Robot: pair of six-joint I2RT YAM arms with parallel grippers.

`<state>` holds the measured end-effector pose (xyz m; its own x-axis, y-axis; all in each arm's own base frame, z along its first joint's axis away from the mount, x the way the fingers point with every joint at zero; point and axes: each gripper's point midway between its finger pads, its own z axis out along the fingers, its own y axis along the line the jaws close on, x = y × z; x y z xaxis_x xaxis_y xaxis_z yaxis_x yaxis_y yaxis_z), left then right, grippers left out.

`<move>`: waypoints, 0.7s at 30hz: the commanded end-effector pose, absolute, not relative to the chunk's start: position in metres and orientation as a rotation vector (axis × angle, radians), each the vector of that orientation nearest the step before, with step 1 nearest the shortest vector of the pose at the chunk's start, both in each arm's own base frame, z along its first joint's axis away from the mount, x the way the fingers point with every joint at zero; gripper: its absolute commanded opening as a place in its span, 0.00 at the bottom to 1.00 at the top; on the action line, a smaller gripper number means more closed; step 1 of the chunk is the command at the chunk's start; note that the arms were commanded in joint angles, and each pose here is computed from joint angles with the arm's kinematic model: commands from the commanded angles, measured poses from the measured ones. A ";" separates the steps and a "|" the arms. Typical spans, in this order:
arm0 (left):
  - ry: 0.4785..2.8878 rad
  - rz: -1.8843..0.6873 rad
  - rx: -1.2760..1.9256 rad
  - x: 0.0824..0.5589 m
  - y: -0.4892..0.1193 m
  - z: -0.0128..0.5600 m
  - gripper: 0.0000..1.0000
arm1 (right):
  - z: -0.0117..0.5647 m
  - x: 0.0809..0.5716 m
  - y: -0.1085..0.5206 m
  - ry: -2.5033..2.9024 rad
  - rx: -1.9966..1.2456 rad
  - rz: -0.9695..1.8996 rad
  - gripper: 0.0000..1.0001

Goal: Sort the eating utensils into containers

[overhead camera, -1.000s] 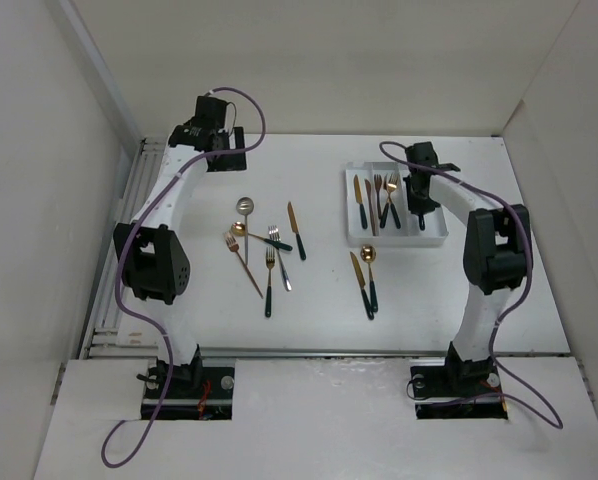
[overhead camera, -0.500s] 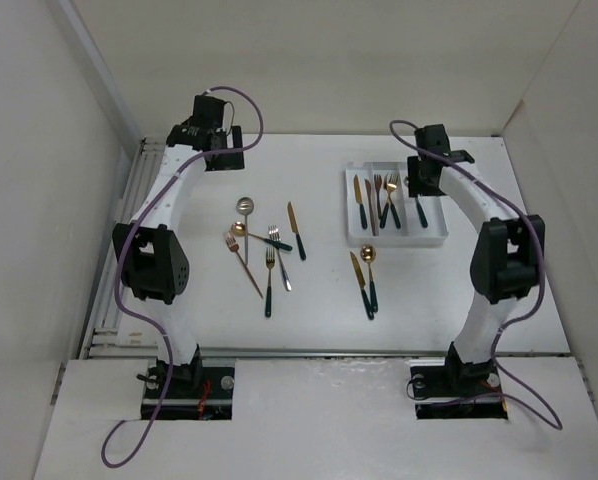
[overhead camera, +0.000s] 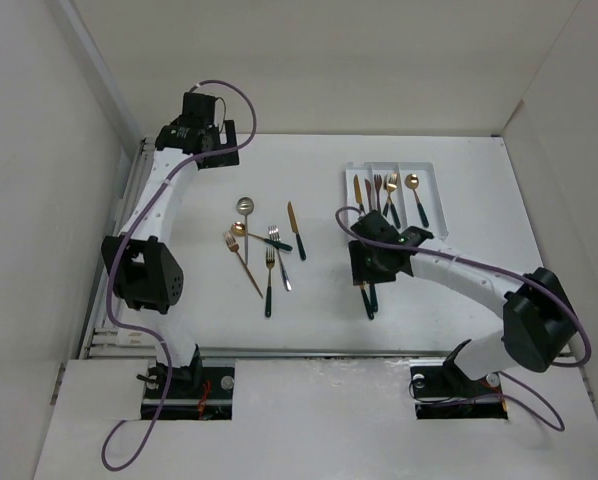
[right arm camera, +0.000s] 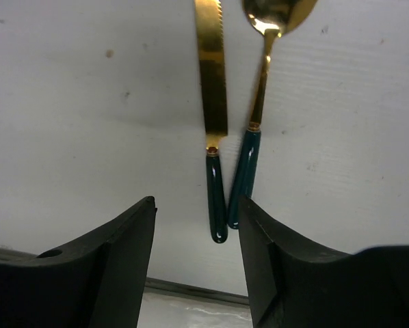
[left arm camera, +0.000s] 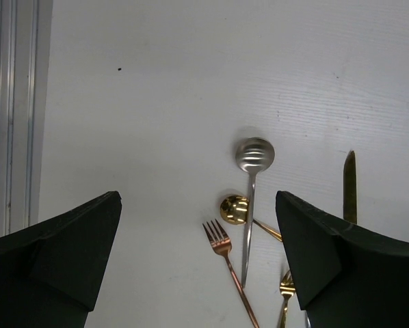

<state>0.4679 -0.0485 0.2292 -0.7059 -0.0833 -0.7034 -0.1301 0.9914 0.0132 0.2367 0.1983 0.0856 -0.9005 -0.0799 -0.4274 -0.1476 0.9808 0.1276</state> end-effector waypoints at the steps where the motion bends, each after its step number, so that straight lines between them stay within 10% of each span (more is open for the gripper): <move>1: 2.267 0.051 -0.174 0.453 -0.045 0.268 0.95 | 0.078 0.238 0.200 2.687 0.014 0.230 0.56; 6: 2.252 0.057 -0.179 0.445 -0.042 0.275 0.95 | 0.060 0.241 0.185 2.687 0.088 0.106 0.39; 21: 2.202 0.081 -0.204 0.423 -0.027 0.291 0.96 | 0.007 0.228 0.171 2.805 0.130 -0.094 0.38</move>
<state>0.4294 -0.0335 0.2667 -0.6447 -0.1022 -0.7575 -0.1555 0.9878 -0.0009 0.2316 0.1749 0.0181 -0.9400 0.0686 -0.3342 0.0789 0.9967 -0.0173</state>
